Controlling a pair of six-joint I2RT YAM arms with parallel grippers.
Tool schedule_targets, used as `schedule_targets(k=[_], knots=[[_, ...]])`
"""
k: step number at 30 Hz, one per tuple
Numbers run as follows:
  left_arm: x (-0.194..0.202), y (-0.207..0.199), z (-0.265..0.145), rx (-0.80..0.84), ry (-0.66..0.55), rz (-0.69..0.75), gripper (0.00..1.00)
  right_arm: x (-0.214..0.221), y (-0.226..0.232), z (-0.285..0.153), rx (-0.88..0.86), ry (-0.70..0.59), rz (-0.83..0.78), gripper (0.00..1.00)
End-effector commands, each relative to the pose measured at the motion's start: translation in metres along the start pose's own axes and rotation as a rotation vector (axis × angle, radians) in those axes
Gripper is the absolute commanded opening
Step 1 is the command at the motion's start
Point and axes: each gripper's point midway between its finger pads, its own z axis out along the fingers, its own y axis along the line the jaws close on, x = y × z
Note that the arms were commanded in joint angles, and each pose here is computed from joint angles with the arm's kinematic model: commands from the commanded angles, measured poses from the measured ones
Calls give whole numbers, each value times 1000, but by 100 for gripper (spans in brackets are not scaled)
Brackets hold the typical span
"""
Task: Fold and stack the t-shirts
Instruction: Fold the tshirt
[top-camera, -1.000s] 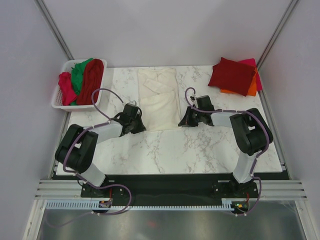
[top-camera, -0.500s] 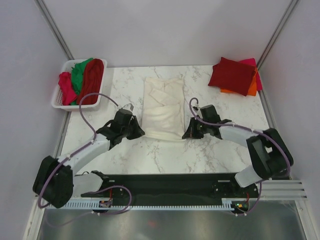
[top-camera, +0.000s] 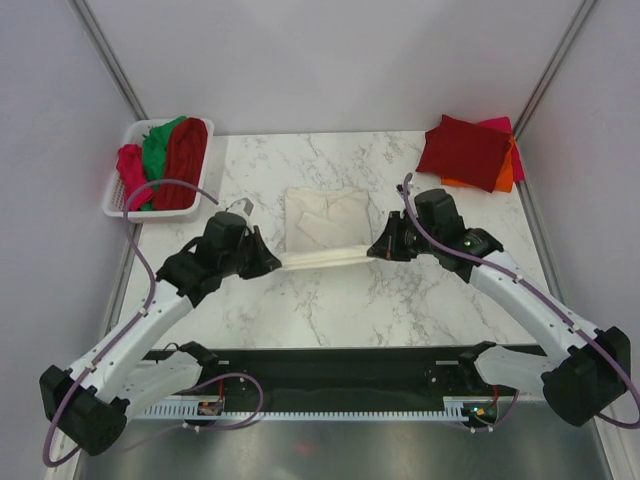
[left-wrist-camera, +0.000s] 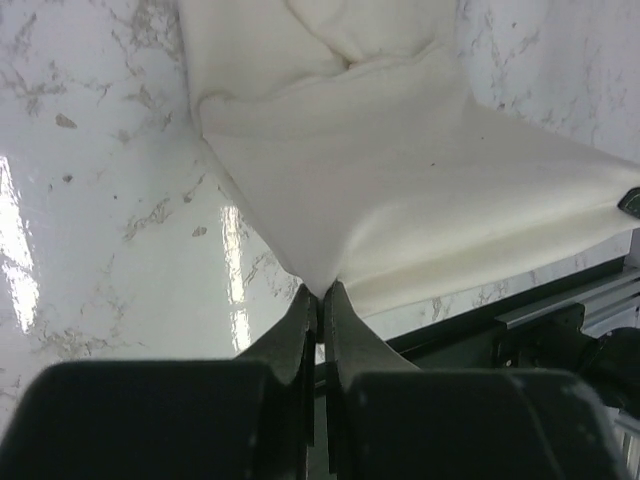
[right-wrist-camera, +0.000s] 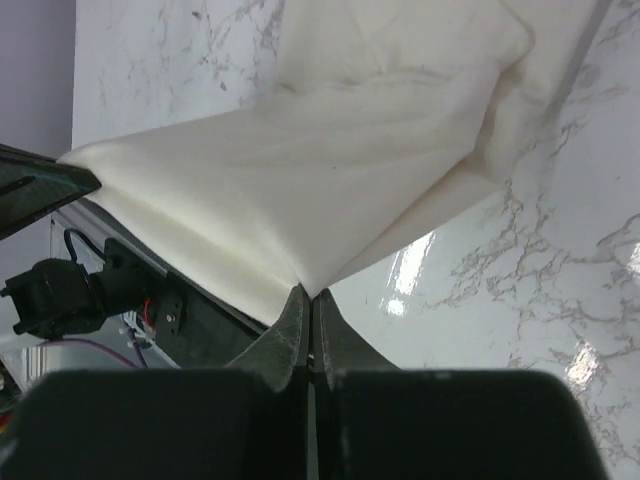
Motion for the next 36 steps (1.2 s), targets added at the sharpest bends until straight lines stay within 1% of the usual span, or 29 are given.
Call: schedule_targets(k=[1,2,3,4,5,7,10,13,15,16,17,19,20,21,22,23,24,25,26,27,28,29,31,33,34,35,36], knots=[[-43,-4,-14,-100,-76,63,2,-28,-18,-4,158,-46,-42,0],[-52,-7,-13,-110,-89,73,2,-41,-15,-1,169,-56,-58,0],[-56,-8,-5,-129,-69,98,2,-47,-15,0,181,-65,-63,0],[-63,-13,-3,-130,-75,105,3,-53,-18,1,207,-75,-67,0],[-79,-26,-7,-112,-102,114,4,-64,-16,4,217,-87,-79,0],[-95,-35,4,-124,-97,149,4,-74,-20,5,245,-102,-81,0],[-113,-37,20,-161,-93,179,5,-90,-28,13,274,-109,-81,0],[-134,-41,29,-167,-105,184,5,-104,-36,23,299,-105,-81,0],[-141,-35,47,-190,-79,186,5,-115,-40,31,314,-108,-76,0],[-152,-41,48,-181,-95,185,5,-120,-43,34,322,-110,-69,0],[-152,-37,62,-195,-68,184,5,-127,-46,42,328,-107,-67,0],[-171,-40,69,-196,-90,181,6,-140,-54,52,356,-117,-58,0],[-178,-37,77,-193,-81,164,6,-148,-61,67,370,-105,-48,0],[-179,-29,97,-210,-47,152,6,-155,-69,75,390,-108,-40,0],[-196,-34,102,-202,-71,140,13,-162,-83,83,416,-101,-10,0],[-205,-27,113,-199,-64,128,19,-178,-93,106,414,-88,5,4],[-198,-4,152,-245,5,113,24,-190,-99,118,402,-91,9,25],[-218,-4,160,-248,-14,91,58,-201,-111,125,409,-81,28,56],[-222,-2,172,-165,43,38,78,-233,-118,142,415,-113,25,98],[-222,3,188,-137,85,8,96,-248,-125,141,451,-130,43,98],[-234,0,204,-103,92,-2,100,-249,-144,128,561,-112,79,98],[-239,-1,209,-70,97,2,100,-276,-133,122,553,-182,77,98],[-252,-10,203,-43,68,9,100,-290,-119,111,543,-247,78,98],[-257,-17,191,-32,46,29,100,-282,-101,90,523,-283,55,98],[-254,-17,185,-40,49,30,100,-288,-82,90,470,-344,23,98],[-259,-26,167,-41,16,54,100,-262,-71,81,417,-310,13,98],[-259,-28,159,-53,3,65,100,-254,-60,80,367,-310,1,98]])
